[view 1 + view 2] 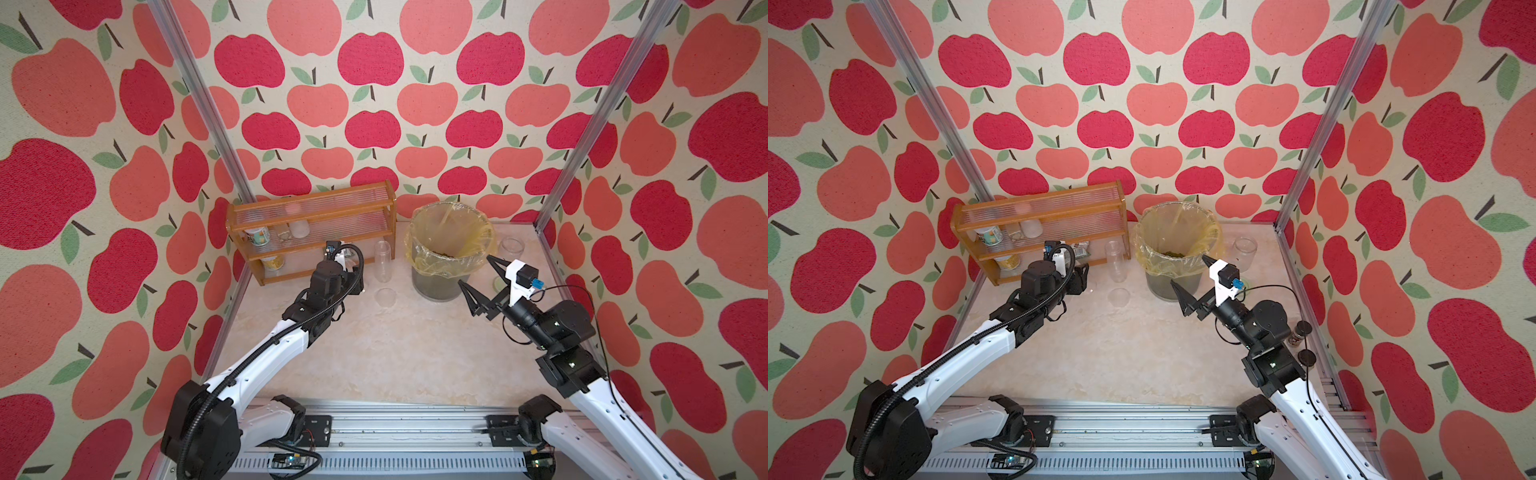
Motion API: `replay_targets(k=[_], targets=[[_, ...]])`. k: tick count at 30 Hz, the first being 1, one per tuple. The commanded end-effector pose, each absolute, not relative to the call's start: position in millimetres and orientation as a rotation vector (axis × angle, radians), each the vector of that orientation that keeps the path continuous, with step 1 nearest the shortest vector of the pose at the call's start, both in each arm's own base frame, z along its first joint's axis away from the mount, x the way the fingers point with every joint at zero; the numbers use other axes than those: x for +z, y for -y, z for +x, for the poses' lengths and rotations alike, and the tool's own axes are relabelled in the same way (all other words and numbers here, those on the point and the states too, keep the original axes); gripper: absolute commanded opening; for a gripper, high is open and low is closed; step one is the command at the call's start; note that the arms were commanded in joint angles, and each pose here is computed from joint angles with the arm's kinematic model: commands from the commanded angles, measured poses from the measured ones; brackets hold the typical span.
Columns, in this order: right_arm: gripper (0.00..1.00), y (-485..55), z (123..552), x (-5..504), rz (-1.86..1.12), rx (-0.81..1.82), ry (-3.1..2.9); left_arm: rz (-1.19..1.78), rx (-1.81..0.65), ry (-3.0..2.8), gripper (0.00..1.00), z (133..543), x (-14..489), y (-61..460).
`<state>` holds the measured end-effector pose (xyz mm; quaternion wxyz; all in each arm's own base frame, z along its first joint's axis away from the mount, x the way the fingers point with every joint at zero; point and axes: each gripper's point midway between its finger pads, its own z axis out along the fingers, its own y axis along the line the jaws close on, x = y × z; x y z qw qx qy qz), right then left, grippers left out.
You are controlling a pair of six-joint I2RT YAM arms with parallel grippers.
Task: Empty moldy mung beans from jars
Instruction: Place the jar at the center of the board.
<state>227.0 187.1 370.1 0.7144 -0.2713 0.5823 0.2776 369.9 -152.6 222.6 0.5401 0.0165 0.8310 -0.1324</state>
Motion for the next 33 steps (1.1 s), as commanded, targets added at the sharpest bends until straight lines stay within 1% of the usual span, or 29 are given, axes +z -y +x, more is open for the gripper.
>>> replay_targets(k=[1, 4, 12, 16, 23, 27, 33], targets=[[0.99, -182.2, 231.1, 354.6, -0.601, 0.572, -1.336, 0.028, -0.334, -1.945, 0.58, 381.0, 215.7, 157.0], [0.99, -181.2, 232.7, 346.9, -0.599, 0.566, -1.361, 0.059, -0.346, -1.98, 0.58, 386.8, 198.1, 165.6], [0.99, -177.7, 233.6, 333.7, -0.584, 0.558, -1.393, 0.041, -0.272, -2.067, 0.59, 406.2, 158.1, 167.2], [0.99, -178.2, 235.0, 327.7, -0.582, 0.563, -1.409, 0.04, -0.296, -2.096, 0.59, 416.0, 142.4, 176.8], [0.99, -179.1, 235.7, 318.8, -0.574, 0.58, -1.431, 0.032, -0.316, -2.124, 0.6, 430.3, 128.4, 190.5], [0.99, -176.5, 237.2, 313.2, -0.567, 0.566, -1.445, 0.048, -0.287, -2.127, 0.6, 433.7, 125.2, 195.2], [0.99, -174.1, 239.2, 310.7, -0.564, 0.551, -1.451, 0.026, -0.198, -2.142, 0.59, 437.3, 117.7, 187.2]])
